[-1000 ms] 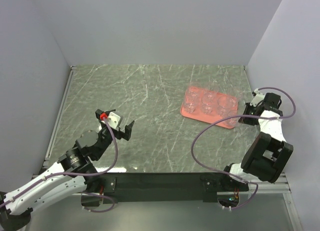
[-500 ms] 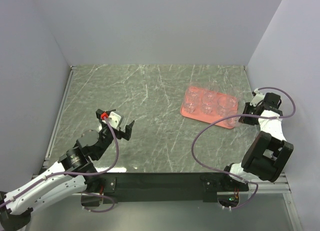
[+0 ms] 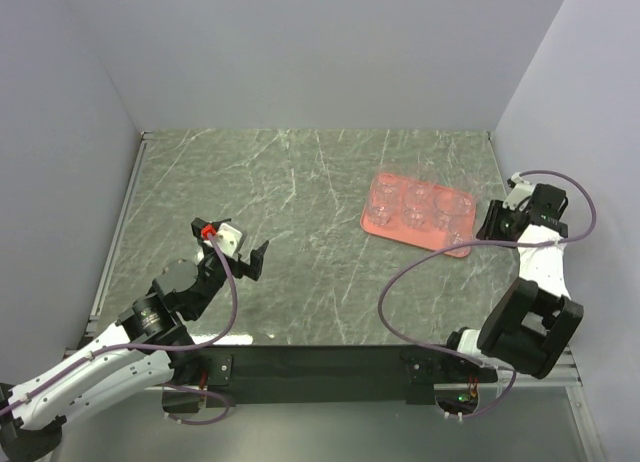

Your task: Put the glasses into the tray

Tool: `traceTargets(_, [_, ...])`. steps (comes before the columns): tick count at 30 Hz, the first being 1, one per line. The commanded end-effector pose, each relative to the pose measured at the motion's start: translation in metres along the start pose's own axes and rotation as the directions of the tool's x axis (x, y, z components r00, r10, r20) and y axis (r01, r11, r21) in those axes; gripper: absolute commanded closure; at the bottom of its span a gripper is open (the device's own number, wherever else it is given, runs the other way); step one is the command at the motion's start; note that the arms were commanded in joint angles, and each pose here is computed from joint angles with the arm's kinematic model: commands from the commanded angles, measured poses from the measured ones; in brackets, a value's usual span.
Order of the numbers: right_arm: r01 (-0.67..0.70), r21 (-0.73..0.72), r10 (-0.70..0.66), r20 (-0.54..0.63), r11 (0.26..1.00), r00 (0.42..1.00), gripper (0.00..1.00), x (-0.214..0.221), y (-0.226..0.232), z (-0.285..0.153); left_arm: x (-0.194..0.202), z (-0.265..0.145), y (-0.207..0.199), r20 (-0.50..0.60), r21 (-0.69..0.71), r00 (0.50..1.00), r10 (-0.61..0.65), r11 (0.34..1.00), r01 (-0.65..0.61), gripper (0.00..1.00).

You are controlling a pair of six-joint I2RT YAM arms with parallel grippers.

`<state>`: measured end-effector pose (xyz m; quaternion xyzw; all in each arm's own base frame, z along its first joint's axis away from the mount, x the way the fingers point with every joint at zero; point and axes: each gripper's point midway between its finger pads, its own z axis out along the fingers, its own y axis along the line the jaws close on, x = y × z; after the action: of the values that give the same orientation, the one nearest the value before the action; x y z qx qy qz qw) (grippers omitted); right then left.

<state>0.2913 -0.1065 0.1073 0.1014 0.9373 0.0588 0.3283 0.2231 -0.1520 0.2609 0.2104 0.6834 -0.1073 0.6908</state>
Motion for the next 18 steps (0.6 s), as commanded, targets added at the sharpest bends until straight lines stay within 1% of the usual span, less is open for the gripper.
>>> traceTargets(1, [0.066,0.029,-0.069,0.120,0.997,0.990,0.55,-0.032,0.003,-0.029,-0.008,0.000,0.005,0.031,-0.027,0.999,-0.034,0.999,0.035,0.01])
traceTargets(2, [0.078,0.033,-0.081,0.133,0.996,0.988,0.55,-0.034,0.004,-0.033,-0.009,0.000,0.006,0.033,-0.028,0.999,-0.037,0.999,0.038,0.01])
traceTargets(8, [0.134,0.040,-0.140,0.227,0.990,0.964,0.41,-0.040,0.017,-0.060,-0.007,0.000,0.007,0.026,-0.035,0.999,-0.040,0.999,0.040,0.01])
traceTargets(12, [0.172,0.041,-0.177,0.285,0.984,0.942,0.36,-0.038,0.026,-0.074,-0.006,0.001,0.009,0.016,-0.053,0.999,-0.046,0.998,0.047,0.01])
traceTargets(16, [0.211,0.055,-0.216,0.372,0.976,0.903,0.32,-0.041,0.038,-0.093,-0.005,0.003,0.015,0.011,-0.085,0.997,-0.071,0.994,0.071,0.01])
traceTargets(18, [0.192,0.066,-0.202,0.403,0.979,0.892,0.25,-0.042,0.039,-0.098,-0.006,0.004,0.020,0.012,-0.113,0.996,-0.091,0.989,0.092,0.01])
